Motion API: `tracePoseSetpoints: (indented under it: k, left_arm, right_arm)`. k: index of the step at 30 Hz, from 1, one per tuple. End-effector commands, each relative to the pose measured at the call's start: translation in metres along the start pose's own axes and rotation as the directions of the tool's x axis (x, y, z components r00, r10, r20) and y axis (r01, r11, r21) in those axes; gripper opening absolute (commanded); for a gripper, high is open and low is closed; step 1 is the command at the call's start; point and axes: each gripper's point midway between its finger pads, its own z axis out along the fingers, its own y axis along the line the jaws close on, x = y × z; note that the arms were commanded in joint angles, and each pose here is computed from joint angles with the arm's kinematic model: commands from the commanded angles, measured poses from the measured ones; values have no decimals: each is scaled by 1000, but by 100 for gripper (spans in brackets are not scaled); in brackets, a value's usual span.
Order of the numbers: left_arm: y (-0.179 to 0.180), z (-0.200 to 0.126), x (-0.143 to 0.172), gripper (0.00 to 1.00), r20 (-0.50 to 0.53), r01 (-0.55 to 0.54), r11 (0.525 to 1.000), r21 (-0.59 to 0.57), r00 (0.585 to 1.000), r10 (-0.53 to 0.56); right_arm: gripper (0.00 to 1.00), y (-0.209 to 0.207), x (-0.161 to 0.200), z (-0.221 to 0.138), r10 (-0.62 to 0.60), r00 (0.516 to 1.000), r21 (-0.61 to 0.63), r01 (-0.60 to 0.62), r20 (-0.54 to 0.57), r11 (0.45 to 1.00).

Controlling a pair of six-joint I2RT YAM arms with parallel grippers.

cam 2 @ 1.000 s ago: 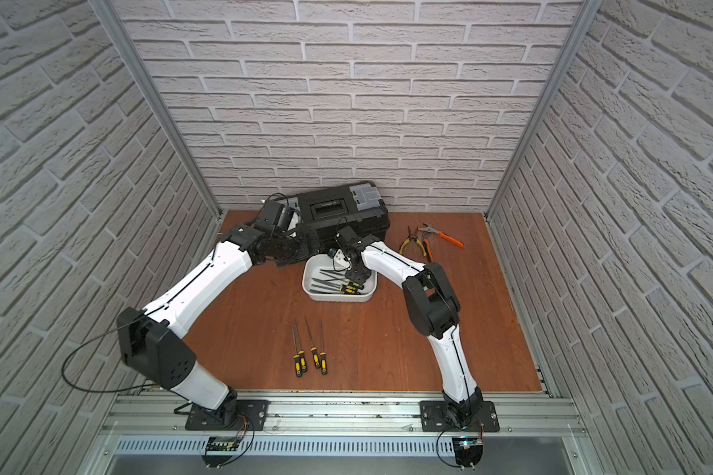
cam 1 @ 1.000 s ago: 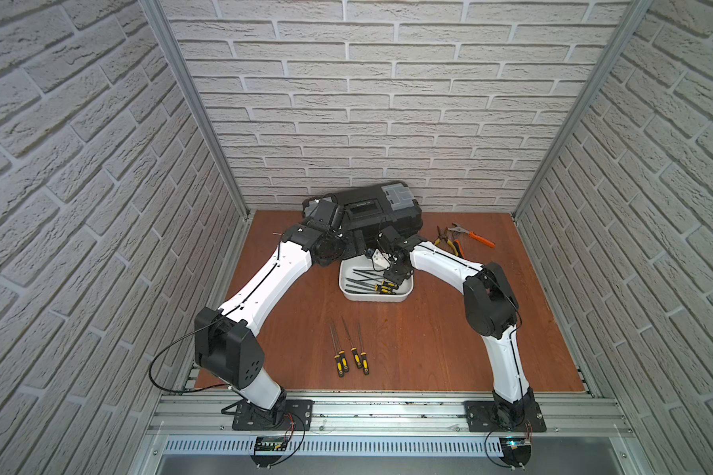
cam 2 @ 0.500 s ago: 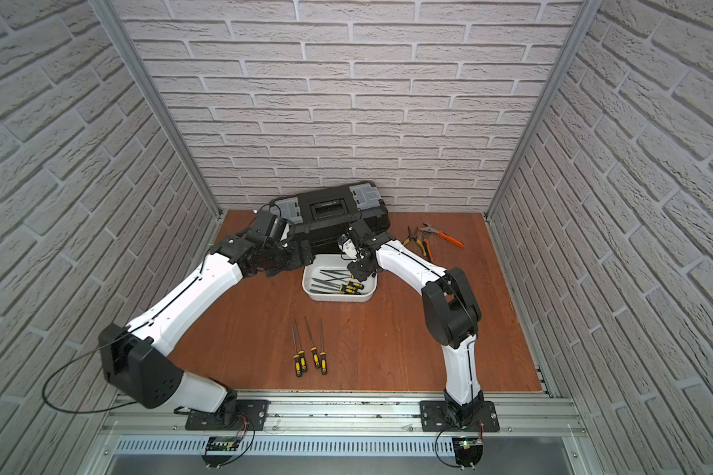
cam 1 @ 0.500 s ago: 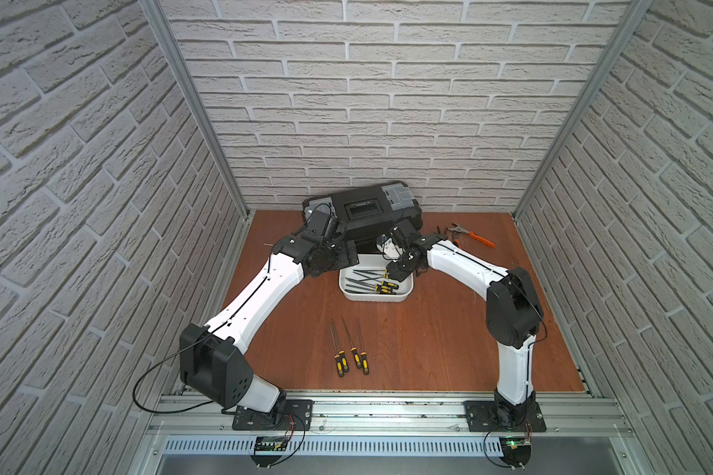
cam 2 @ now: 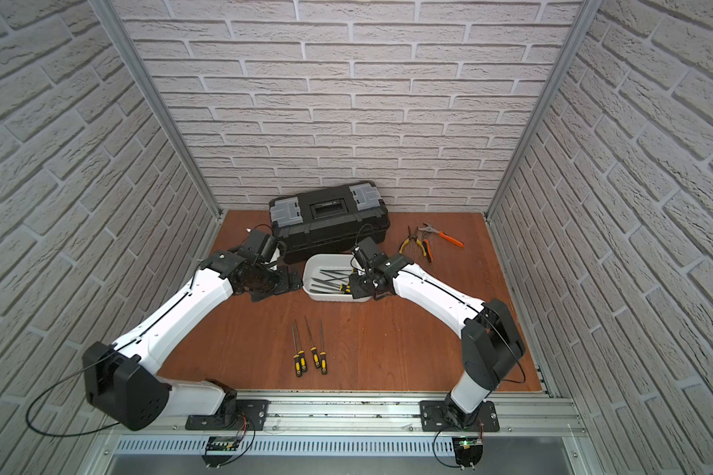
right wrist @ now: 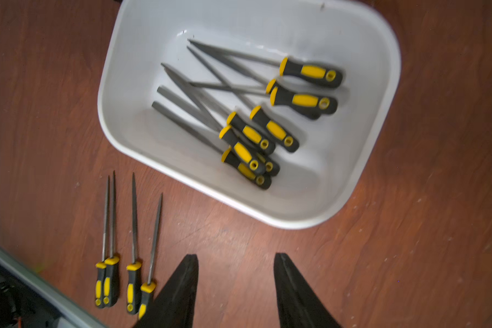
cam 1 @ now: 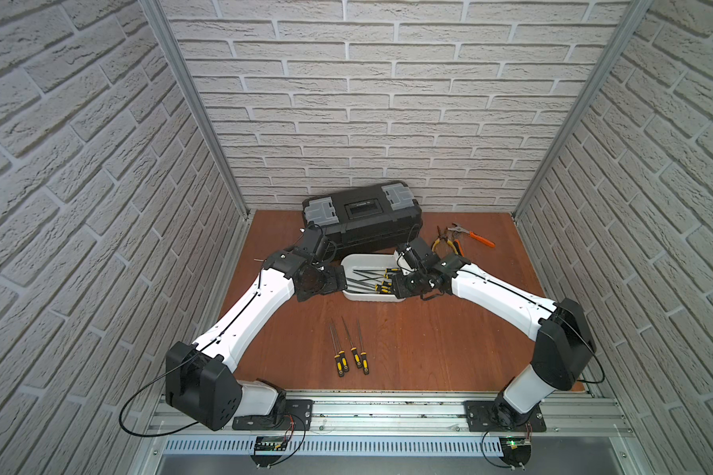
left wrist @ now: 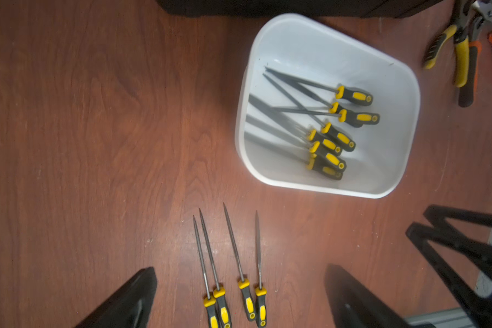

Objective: Put the file tool into the storage box
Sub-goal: Pick up the file tool from the center of the board.

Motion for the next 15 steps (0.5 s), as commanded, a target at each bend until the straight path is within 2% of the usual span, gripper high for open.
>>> tracePoseSetpoints:
  k: [1, 4, 9, 11, 15]
  left_arm:
    - [0, -3, 12, 98, -23, 14, 997, 76, 1000, -13]
    - [2, 0, 29, 98, -57, -7, 994, 113, 998, 13]
    - [29, 9, 76, 98, -167, -23, 999, 24, 986, 27]
    - [35, 8, 92, 98, -186, 3, 1000, 21, 982, 1]
    - [37, 8, 115, 98, -185, 58, 994, 92, 982, -40]
  right_arm:
    - [48, 20, 29, -4, 117, 993, -37, -117, -4, 992]
    - [47, 34, 66, 7, 130, 990, -44, -132, -51, 990]
    - [47, 53, 114, 22, 123, 988, -25, -126, -91, 992]
    - [46, 61, 124, 24, 111, 989, -21, -113, -102, 993]
    - [44, 81, 136, 33, 30, 992, -24, -33, -125, 999]
